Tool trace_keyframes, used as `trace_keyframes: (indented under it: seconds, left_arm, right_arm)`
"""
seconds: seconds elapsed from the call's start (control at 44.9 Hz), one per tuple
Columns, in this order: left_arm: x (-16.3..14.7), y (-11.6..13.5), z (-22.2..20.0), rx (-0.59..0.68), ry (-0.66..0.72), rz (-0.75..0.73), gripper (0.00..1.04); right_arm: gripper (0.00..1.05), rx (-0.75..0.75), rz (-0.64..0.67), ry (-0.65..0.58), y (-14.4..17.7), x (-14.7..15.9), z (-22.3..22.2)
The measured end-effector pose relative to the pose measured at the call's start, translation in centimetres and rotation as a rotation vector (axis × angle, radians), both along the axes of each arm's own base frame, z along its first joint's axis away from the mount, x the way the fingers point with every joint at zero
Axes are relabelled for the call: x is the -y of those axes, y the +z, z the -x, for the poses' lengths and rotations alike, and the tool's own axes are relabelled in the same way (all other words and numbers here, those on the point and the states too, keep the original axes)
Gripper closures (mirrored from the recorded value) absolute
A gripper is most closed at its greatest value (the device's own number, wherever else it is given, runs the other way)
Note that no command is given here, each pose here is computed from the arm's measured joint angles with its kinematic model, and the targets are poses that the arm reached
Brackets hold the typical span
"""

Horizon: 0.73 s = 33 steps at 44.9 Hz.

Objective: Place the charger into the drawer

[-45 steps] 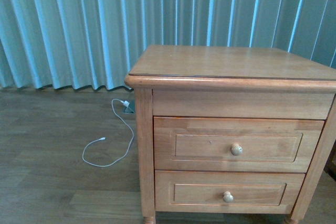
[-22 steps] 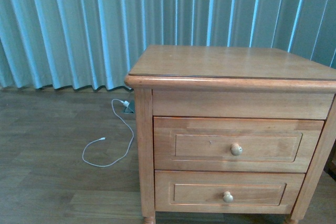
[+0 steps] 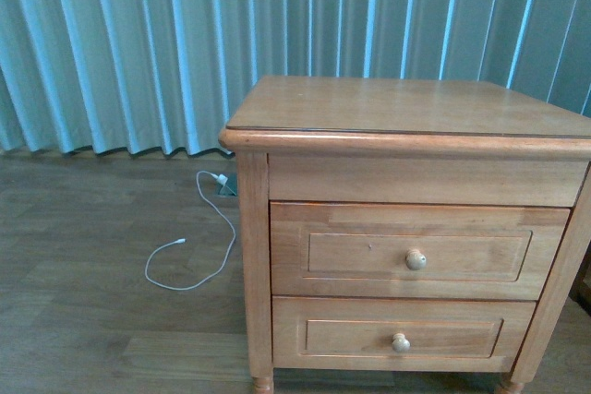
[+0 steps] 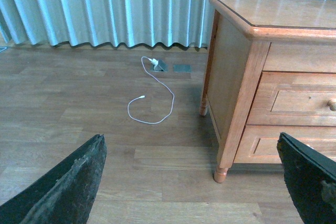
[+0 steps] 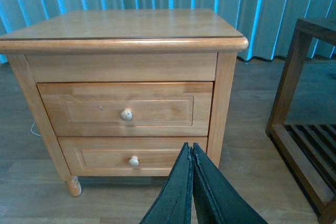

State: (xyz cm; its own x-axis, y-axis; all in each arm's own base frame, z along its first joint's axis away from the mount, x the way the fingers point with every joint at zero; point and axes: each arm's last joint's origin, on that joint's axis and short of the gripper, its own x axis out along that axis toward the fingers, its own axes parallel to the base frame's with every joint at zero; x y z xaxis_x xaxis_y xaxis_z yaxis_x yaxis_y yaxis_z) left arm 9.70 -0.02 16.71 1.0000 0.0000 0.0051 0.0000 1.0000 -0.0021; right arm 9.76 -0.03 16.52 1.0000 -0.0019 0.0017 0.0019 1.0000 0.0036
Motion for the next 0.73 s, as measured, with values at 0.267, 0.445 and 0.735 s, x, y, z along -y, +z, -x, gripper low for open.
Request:
trace_keyframes:
  seconds: [0.267, 0.445, 0.735]
  left_arm:
    - [0.0, 0.0, 0.0, 0.0, 0.0, 0.0, 0.06]
    - [0.0, 0.0, 0.0, 0.0, 0.0, 0.0, 0.06]
    - [0.0, 0.0, 0.0, 0.0, 0.0, 0.0, 0.06]
  right_arm:
    - [1.03, 0.0, 0.0, 0.0, 0.0, 0.0, 0.0]
    - [0.86, 0.0, 0.001, 0.0, 0.0, 0.0, 0.0]
    - [0.31, 0.0, 0.001, 0.0, 0.0, 0.0, 0.0]
